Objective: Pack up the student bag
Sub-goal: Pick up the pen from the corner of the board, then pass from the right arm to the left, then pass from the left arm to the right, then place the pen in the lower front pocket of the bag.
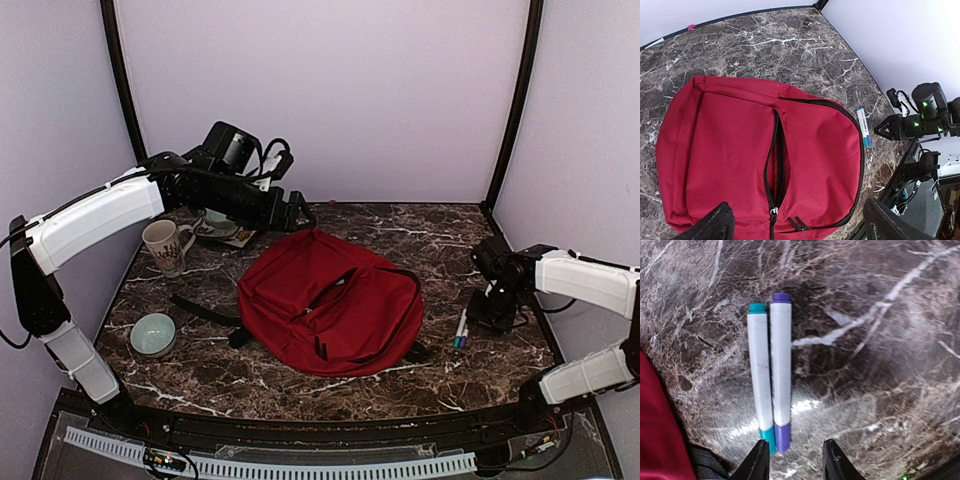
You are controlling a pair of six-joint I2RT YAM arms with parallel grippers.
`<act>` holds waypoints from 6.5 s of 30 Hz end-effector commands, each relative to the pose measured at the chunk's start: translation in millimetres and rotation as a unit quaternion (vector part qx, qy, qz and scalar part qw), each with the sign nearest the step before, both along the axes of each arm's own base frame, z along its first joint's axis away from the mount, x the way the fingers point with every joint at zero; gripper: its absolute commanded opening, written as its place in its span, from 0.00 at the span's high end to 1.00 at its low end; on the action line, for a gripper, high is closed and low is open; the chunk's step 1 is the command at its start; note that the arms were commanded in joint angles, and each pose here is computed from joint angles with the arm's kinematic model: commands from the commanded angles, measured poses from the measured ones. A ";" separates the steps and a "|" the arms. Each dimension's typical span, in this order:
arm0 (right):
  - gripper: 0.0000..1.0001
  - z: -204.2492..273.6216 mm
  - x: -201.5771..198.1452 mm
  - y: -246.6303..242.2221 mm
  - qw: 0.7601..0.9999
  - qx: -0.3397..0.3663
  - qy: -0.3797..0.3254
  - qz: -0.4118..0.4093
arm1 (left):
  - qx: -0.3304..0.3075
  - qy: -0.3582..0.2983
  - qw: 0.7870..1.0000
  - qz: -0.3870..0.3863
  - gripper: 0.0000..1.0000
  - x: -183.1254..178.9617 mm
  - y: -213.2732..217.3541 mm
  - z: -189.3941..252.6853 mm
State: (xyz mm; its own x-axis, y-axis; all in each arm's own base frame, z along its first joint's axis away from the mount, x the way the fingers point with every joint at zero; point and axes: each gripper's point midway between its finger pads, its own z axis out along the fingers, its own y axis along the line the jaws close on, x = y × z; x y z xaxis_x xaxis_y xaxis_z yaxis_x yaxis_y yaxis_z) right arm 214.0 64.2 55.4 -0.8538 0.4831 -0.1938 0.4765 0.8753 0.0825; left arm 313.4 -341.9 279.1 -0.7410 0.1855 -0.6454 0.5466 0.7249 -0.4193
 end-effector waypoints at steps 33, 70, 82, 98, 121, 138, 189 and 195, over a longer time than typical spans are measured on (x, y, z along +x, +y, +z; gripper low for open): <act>0.91 -52.0 12.3 1.3 0.999 0.016 0.036 0.027 | -0.005 -0.011 1.000 -0.006 0.08 8.0 -11.2 14.2; 1.00 184.3 59.1 131.4 0.863 0.332 -0.294 0.242 | -0.112 -0.024 0.991 -0.068 0.12 -18.7 -26.3 81.1; 1.00 248.5 3.6 237.3 0.716 0.404 -0.342 0.455 | -0.200 0.055 0.953 -0.223 0.20 -61.0 -75.9 86.0; 1.00 278.9 -34.7 280.9 0.632 0.464 -0.327 0.528 | -0.215 0.093 0.932 -0.276 0.47 -80.6 -101.5 76.4; 0.29 295.1 -2.7 264.4 0.688 0.445 -0.394 0.416 | -0.270 0.059 0.949 -0.152 1.00 -36.2 -82.1 121.2; 0.31 327.9 24.1 250.7 0.668 0.477 -0.481 0.309 | -0.377 0.071 0.923 -0.036 1.00 3.0 -69.2 151.6; 1.00 249.0 9.3 220.4 0.773 0.360 -0.398 0.339 | -0.235 0.001 0.967 0.102 0.02 10.6 31.9 83.1; 1.00 205.4 -1.0 217.7 0.804 0.348 -0.334 0.348 | -0.192 -0.023 0.973 0.122 0.02 21.1 47.0 79.2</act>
